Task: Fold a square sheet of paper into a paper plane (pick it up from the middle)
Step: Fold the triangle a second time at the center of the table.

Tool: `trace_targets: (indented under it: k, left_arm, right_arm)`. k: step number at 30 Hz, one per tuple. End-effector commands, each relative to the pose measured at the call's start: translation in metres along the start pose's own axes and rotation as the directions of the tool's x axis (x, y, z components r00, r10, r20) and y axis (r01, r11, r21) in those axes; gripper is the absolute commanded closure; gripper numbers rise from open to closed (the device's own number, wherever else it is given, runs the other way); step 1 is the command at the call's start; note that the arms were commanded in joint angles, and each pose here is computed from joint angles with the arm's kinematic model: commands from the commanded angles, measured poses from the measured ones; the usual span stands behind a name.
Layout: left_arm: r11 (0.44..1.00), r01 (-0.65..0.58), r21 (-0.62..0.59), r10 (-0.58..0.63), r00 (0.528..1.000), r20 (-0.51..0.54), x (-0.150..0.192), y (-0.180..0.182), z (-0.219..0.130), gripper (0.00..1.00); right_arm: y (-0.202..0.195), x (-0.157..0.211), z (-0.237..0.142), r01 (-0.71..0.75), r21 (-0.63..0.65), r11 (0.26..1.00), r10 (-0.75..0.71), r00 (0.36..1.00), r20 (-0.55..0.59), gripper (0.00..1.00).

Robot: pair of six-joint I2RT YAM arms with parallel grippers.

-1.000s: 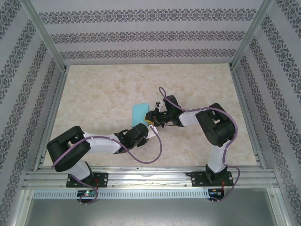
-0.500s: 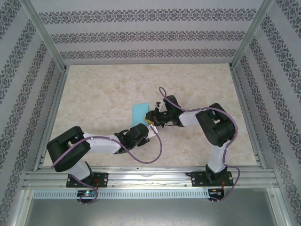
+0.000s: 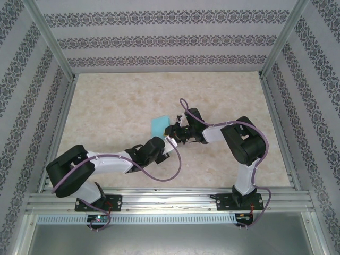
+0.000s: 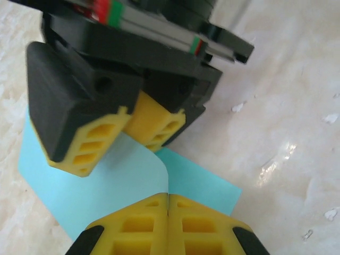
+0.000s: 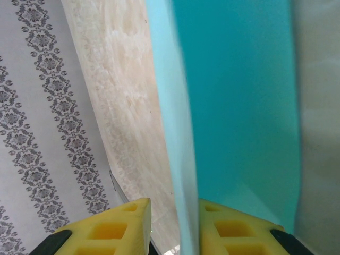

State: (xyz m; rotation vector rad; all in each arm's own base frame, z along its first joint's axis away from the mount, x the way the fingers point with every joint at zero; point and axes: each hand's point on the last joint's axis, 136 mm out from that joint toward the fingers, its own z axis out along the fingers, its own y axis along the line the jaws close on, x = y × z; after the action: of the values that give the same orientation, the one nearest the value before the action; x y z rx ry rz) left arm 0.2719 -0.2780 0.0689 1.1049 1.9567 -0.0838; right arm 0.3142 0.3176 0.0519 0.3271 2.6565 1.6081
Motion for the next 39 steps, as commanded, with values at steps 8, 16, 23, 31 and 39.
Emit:
trace_targets:
  k: [8,16,23,31,39]
  left_arm:
    - [0.988,0.098,0.119,-0.096,0.995,-0.024,0.007,-0.011,0.003,1.0]
    - [0.924,0.304,0.231,-0.316,0.949,0.017,-0.011,-0.007,0.001,1.0]
    - [0.799,0.47,0.377,-0.496,0.868,-0.03,-0.02,-0.015,0.004,1.0]
    - [0.682,0.577,0.45,-0.634,0.773,-0.03,-0.037,-0.009,0.006,1.0]
    - [0.624,0.644,0.443,-0.696,0.715,-0.059,-0.032,0.0,0.014,1.0]
  right_arm:
    - [0.009,-0.005,-0.006,0.012,-0.026,1.0,-0.011,1.0,0.021,0.74]
    - [0.002,-0.012,-0.024,0.002,-0.003,1.0,-0.002,0.995,0.104,0.68]
    - [-0.017,-0.012,-0.063,-0.013,0.067,0.998,-0.002,0.978,0.207,0.62]
    - [-0.03,0.013,-0.098,0.075,0.233,0.97,-0.14,0.951,0.277,0.73]
    - [-0.031,0.044,-0.091,0.17,0.285,0.943,-0.231,0.953,0.195,0.95]
